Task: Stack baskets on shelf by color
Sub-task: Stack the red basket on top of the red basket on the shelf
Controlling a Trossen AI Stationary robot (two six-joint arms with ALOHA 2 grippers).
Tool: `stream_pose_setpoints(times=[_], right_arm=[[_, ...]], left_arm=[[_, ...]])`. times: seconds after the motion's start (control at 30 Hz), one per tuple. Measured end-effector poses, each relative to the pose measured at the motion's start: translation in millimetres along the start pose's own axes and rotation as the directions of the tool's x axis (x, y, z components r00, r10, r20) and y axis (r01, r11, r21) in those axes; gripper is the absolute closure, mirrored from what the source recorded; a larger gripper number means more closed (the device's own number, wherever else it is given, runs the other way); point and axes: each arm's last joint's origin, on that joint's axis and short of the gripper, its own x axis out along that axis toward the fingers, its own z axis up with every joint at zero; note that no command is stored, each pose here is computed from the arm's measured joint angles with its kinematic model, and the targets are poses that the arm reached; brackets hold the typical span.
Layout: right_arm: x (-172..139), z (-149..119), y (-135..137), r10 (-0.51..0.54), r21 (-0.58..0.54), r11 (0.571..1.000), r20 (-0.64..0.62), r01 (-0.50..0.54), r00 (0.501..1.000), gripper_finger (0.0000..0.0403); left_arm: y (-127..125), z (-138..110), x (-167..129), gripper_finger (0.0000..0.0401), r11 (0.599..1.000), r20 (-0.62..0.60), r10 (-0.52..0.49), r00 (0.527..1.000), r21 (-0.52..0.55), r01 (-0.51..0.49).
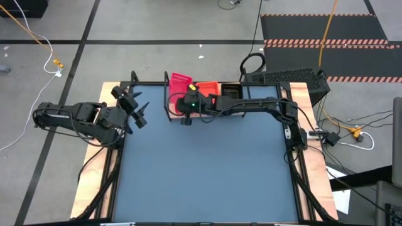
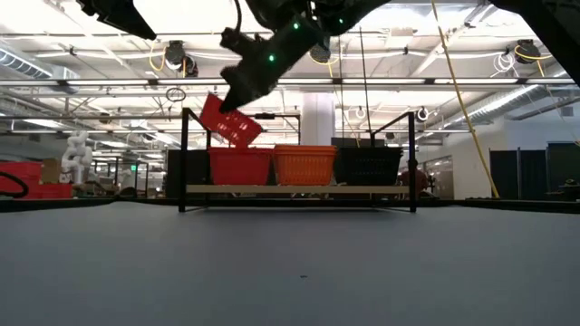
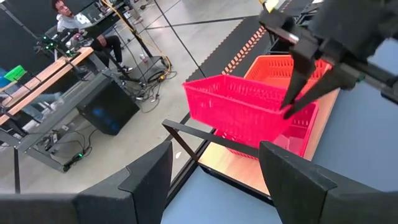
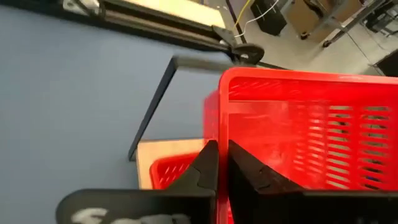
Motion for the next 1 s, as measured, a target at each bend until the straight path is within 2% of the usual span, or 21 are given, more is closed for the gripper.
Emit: stream_pose_setpoints(times=[0.17,0.37,0.5,1.0], right_arm=[[-10.1,14.4,-8.1,-0.002,0.027,1.0,-0.038,0.003,0.999,0.0398],[-12.0,4.1,-5.1,0.036,0.029,0.999,-0.159,-0.032,0.987,0.0399],[-9.1,-2.4,-1.9,0.046,0.024,0.999,-0.193,-0.043,0.98,0.0399],[-9.6,-2.7,0.5,0.056,-0.012,0.998,-0.2,-0.059,0.978,0.0395]], left_arm=[[0.0,0.0,0.0,0.016,1.0,0.0,0.0,1.0,0.0,0.0],[-0.1,0.1,0.1,0.016,1.0,0.0,0.0,1.0,-0.001,0.0],[-0.1,0.1,0.1,0.016,1.0,0.0,0.0,1.0,-0.001,0.0],[-0.1,0.1,0.1,0.016,1.0,0.0,0.0,1.0,-0.002,0.0]])
